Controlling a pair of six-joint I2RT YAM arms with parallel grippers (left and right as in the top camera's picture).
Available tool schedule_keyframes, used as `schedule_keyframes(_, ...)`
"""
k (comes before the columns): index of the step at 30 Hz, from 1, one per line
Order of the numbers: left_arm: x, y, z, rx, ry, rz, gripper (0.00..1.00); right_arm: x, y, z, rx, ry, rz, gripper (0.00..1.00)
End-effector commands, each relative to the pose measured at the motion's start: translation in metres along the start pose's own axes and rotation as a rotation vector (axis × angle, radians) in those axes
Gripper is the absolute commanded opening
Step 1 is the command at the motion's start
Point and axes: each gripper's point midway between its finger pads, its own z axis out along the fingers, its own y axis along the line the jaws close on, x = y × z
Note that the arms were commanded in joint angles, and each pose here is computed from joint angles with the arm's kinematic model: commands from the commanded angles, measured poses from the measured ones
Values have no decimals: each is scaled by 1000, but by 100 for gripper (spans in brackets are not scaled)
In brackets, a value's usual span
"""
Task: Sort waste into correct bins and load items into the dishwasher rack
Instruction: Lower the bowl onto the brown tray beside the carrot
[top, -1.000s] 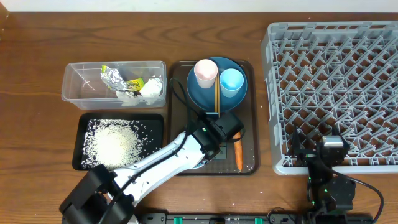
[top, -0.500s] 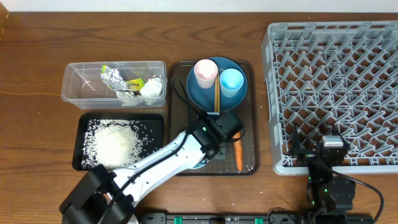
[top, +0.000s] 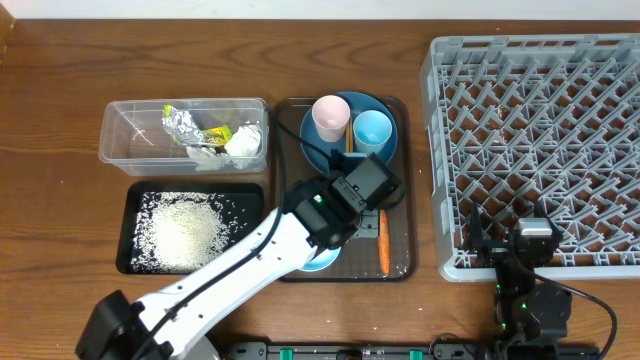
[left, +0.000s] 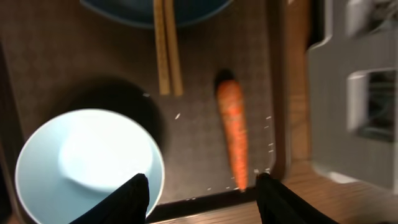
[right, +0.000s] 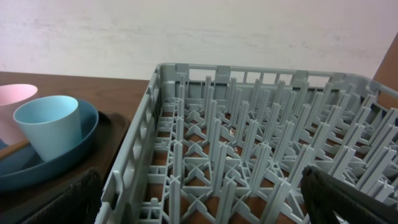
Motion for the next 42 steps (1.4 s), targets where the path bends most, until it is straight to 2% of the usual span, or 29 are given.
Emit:
schedule_keyframes(1,-4,-12,-10,37,-29,-34,58,1,2,0,-5,0,-5,99)
schedule_keyframes(9,3,-44,7,66,-65,14,58,1,2,0,-5,0,-5,99)
schedule_keyframes(15,20,-41,43,-18,-10,-38,58,1,2,0,-5,0,-5,99)
schedule_keyframes(22,38,-45,86,-69,38,-5,58,1,2,0,-5,0,-5,99)
schedule_keyframes(36,55,-27,143,-203,47,-1,58,1,2,0,-5,0,-5,99)
schedule_keyframes(38,57,-26,147,-209,50,0,55,1,2,0,-5,0,-5,99)
schedule_keyframes(42,57,-26,147,-209,51,0,39,1,2,0,-5,0,-5,99)
